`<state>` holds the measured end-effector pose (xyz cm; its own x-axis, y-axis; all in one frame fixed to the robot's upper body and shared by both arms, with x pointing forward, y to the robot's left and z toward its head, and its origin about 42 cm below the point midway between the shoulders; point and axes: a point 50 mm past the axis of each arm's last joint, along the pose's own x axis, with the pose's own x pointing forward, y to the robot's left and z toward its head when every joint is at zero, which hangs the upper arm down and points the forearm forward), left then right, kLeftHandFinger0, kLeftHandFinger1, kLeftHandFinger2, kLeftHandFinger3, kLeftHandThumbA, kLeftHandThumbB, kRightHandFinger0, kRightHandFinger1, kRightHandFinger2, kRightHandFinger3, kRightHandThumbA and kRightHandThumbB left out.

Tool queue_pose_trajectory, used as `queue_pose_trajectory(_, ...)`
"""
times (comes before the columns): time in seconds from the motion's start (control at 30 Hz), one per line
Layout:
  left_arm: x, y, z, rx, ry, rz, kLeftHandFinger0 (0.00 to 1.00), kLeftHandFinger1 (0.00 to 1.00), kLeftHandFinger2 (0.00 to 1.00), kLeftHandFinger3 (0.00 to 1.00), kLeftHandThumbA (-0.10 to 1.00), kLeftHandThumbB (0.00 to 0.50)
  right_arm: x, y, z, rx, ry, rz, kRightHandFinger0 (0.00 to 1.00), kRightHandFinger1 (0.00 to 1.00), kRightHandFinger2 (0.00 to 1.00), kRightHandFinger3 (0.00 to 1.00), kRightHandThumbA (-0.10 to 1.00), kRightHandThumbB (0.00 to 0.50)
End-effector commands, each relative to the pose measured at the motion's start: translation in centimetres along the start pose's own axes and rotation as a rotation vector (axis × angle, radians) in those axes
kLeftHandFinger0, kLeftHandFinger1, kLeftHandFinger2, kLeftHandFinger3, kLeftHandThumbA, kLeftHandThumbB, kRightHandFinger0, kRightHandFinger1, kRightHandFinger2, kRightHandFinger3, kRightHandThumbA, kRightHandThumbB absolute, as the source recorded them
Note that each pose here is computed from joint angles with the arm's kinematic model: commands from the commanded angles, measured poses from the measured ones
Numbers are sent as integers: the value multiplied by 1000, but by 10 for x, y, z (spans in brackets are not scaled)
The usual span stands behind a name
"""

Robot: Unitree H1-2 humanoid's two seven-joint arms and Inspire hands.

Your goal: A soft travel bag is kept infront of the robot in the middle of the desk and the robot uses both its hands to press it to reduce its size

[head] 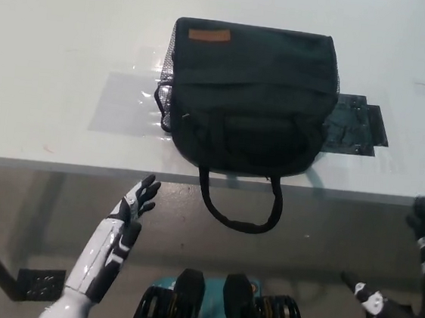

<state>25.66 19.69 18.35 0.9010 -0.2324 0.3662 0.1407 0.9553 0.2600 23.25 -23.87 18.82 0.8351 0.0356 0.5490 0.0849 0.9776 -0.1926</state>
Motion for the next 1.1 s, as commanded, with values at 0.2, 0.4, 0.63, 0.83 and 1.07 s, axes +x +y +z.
queue_pose_trajectory(0.2,74,34,94,287,-426,9,1000,1000,1000,1000,1000,500,74,-12,68,-231,-191,115,1000,1000,1000,1000,1000,336)
queue_pose_trajectory(0.4,122,51,124,553,-490,22,1000,1000,1000,1000,1000,500,129,-1,86,-305,-294,144,1000,1000,1000,1000,1000,262)
queue_pose_trajectory(0.63,188,69,139,807,-452,-4,1000,1000,1000,1000,1000,271,202,19,88,-524,-253,198,1000,1000,1000,1000,1000,269)
queue_pose_trajectory(0.83,254,70,117,797,-302,-49,1000,1000,1000,1000,1000,224,263,47,72,-539,-175,222,1000,1000,1000,1000,1000,253)
queue_pose_trajectory(1.07,285,58,113,594,-195,-65,1000,1000,1000,1000,1000,254,297,68,53,-411,-88,240,1000,1000,1000,1000,1000,262)
